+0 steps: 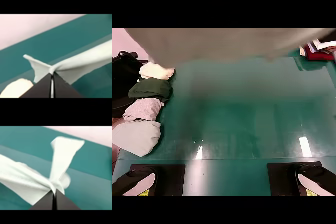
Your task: Fold the shirts.
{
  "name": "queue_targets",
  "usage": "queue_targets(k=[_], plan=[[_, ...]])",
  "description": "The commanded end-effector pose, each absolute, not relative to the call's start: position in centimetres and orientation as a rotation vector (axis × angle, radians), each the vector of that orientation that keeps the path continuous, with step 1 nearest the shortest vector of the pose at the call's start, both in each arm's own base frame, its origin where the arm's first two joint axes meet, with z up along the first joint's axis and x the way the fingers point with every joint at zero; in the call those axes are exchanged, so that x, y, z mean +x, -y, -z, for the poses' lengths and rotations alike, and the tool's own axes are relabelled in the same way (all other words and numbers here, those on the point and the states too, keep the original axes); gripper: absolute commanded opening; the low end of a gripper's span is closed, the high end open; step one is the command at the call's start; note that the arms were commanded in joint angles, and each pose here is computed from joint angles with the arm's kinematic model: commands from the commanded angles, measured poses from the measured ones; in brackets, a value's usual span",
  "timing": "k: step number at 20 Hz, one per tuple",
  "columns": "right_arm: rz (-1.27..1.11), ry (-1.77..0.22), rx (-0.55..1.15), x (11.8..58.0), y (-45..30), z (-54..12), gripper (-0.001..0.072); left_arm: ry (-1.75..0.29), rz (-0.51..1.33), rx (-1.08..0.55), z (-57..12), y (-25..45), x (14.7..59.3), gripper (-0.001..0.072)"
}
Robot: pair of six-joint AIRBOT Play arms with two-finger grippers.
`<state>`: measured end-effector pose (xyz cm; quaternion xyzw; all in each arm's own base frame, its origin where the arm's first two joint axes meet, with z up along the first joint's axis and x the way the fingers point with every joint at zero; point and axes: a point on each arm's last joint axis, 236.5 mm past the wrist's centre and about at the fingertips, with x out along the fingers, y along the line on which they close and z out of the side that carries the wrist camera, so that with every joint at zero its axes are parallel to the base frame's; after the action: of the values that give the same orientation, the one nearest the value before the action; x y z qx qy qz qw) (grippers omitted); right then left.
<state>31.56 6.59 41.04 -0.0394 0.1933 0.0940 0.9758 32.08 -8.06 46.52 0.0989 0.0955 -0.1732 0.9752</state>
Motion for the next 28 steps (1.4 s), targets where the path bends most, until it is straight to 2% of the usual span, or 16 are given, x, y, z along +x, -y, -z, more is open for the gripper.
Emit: queue_targets(k=[1,3,6,8,11,14,15,16,17,21,28], plan=[[-0.078,-0.345,-0.004,25.7,-2.7,-41.8,0.0017,-0.159,0.364,0.188,-47.7,8.4,30.4,0.0026],[-0.067,-0.457,0.011,27.1,-3.1,-38.3,0.0017,-0.255,0.416,0.160,-44.5,9.5,32.6,0.0026],[-0.058,-0.714,-0.023,31.2,-4.5,-31.3,0.0018,-0.516,0.494,0.126,-36.3,10.9,36.7,0.0027],[-0.182,-0.906,0.000,32.7,-8.7,-25.9,0.0017,-0.651,0.502,0.099,-31.0,11.0,40.3,0.0027],[-0.388,-1.143,-0.048,30.3,-16.1,-18.5,0.0018,-0.814,0.537,0.036,-23.3,12.0,45.3,0.0028],[-0.432,-1.164,-0.087,29.4,-19.7,-15.0,0.0020,-0.886,0.534,-0.067,-17.4,13.0,49.9,0.0033],[-0.432,-1.158,-0.076,29.5,-20.1,-14.7,0.0100,-0.914,0.525,-0.087,-16.0,13.0,50.4,0.0307],[-0.424,-1.151,-0.071,29.9,-19.9,-14.6,0.0371,-0.934,0.505,-0.106,-15.2,12.5,50.8,0.0692],[-0.406,-1.145,-0.053,30.4,-19.2,-14.8,0.0442,-0.942,0.481,-0.133,-15.1,11.9,50.9,0.0702],[-0.288,-1.065,0.045,32.4,-13.8,-17.2,0.0441,-1.000,0.376,-0.228,-15.2,6.0,49.5,0.0701],[-0.373,-1.087,0.133,33.5,-15.1,-16.5,0.0440,-1.318,0.262,-0.404,1.3,4.6,44.2,0.0701]])
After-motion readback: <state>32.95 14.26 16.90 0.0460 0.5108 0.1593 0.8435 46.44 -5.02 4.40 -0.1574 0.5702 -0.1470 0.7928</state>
